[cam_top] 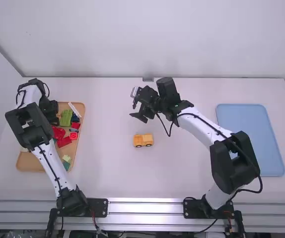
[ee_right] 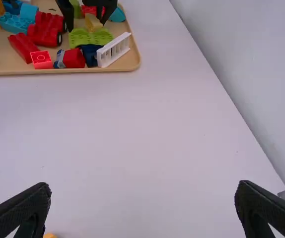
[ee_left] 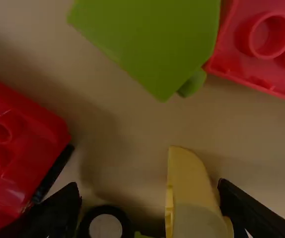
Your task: Assemble lego blocks to make yellow taxi
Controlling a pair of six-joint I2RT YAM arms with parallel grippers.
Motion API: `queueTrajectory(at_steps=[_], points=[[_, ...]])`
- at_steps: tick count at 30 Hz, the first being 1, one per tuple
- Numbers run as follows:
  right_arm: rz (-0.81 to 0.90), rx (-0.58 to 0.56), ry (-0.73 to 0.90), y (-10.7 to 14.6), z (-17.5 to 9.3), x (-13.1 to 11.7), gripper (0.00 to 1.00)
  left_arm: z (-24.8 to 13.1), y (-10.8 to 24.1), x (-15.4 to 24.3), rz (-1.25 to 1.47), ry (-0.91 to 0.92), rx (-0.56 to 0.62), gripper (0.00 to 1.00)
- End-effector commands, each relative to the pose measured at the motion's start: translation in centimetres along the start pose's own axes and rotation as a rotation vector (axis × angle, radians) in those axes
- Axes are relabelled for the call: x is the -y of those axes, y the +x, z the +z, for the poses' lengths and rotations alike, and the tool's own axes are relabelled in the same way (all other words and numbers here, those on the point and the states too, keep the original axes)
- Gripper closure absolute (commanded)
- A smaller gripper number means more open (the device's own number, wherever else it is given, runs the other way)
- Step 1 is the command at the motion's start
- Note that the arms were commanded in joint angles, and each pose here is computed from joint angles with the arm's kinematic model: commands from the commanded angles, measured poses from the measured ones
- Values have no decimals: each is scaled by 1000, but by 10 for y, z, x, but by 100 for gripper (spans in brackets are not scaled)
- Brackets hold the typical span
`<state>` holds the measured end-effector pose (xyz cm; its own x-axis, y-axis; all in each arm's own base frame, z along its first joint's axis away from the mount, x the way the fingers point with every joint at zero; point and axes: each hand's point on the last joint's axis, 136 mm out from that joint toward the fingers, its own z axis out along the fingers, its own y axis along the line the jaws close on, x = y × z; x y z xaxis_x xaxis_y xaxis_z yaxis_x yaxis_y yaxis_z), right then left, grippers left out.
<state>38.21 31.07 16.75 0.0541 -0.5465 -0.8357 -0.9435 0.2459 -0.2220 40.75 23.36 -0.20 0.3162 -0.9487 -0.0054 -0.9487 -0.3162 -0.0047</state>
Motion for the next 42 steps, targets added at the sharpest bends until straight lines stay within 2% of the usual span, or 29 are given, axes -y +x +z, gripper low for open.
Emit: queueTrajectory(at_steps=[1, 5, 6, 9, 17, 21, 24, 30, 42], points=[[-19, 24, 8, -13, -1, 5, 1, 2, 2, -5, 3, -23, 11, 25], [-18, 23, 8, -12, -1, 5, 1, 2, 2, -6, 2, -24, 11, 25], [-17, 22, 7, -12, -1, 5, 2, 2, 3, -5, 2, -23, 9, 34], [-16, 20, 7, -12, -1, 5, 1, 2, 3, -6, 4, -26, 9, 49], [-17, 21, 6, -12, 0, 4, 1, 2, 3, -7, 45, -28, 9, 47], [-17, 22, 5, -12, 0, 4, 2, 5, 4, -8, -19, -32, 7, 38], [-17, 23, 4, -12, 0, 4, 1, 9, 4, -8, -33, -28, 6, 37], [-16, 22, 3, -12, 0, 4, 1, 10, 16, -1, 57, 7, -63, 46], [-13, 18, 3, -11, 0, 4, 1, 9, 28, 1, 126, 21, -118, 44]])
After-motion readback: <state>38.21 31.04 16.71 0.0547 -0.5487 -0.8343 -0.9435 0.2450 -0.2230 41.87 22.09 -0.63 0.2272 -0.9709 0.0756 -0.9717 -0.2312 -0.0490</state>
